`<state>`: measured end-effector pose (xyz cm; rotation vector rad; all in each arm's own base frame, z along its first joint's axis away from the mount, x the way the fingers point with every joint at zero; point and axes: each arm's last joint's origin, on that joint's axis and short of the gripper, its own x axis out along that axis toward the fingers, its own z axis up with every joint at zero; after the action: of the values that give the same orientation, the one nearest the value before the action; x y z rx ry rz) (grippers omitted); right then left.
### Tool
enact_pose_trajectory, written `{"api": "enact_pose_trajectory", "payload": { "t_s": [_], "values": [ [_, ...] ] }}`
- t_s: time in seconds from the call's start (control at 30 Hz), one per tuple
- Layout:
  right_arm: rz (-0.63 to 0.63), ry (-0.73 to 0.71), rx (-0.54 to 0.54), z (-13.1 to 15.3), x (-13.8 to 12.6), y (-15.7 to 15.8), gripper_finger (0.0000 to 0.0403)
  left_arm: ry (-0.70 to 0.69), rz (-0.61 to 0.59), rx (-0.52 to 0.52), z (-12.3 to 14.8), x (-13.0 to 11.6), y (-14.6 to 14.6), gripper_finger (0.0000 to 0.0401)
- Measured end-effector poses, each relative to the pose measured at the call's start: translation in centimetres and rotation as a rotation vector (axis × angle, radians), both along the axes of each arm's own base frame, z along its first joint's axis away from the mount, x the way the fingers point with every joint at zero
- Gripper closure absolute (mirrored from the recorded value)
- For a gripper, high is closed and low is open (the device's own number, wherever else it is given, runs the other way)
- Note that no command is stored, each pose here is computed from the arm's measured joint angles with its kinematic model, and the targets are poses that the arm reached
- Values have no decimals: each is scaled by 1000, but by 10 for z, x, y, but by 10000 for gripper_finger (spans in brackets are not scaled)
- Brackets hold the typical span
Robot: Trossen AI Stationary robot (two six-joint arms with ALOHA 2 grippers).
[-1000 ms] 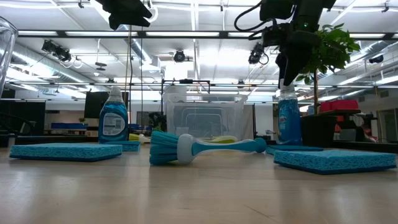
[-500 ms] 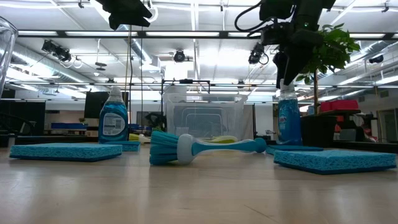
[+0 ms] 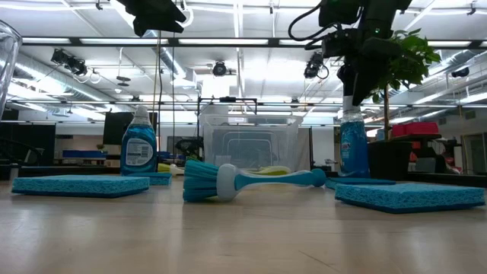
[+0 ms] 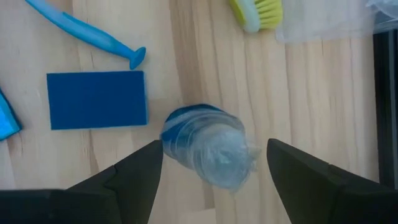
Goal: Pick & Place Kitchen Sink Supplies
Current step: Put the blue dishwashing liquid into the bottom right transparent bin
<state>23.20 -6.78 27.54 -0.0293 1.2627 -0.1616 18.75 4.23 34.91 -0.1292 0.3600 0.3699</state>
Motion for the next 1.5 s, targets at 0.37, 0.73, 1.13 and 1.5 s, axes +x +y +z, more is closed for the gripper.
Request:
{"api": "enact_pose_trajectory", "payload": {
  "t_s": [0.37, 0.73, 1.13, 1.5],
  "values": [
    [-20, -2, 6, 0, 0, 0, 193, 1, -1, 2, 0, 0, 0, 231],
    [-92, -10, 1, 1, 0, -1, 303, 1, -2, 4, 0, 0, 0, 231],
    [-131, -28, 28, 8, 1, -1, 310, 1, -1, 3, 0, 0, 0, 231],
    [-78, -159, 7, 73, 4, 8, 310, 1, -1, 3, 0, 0, 0, 231]
  ]
}}
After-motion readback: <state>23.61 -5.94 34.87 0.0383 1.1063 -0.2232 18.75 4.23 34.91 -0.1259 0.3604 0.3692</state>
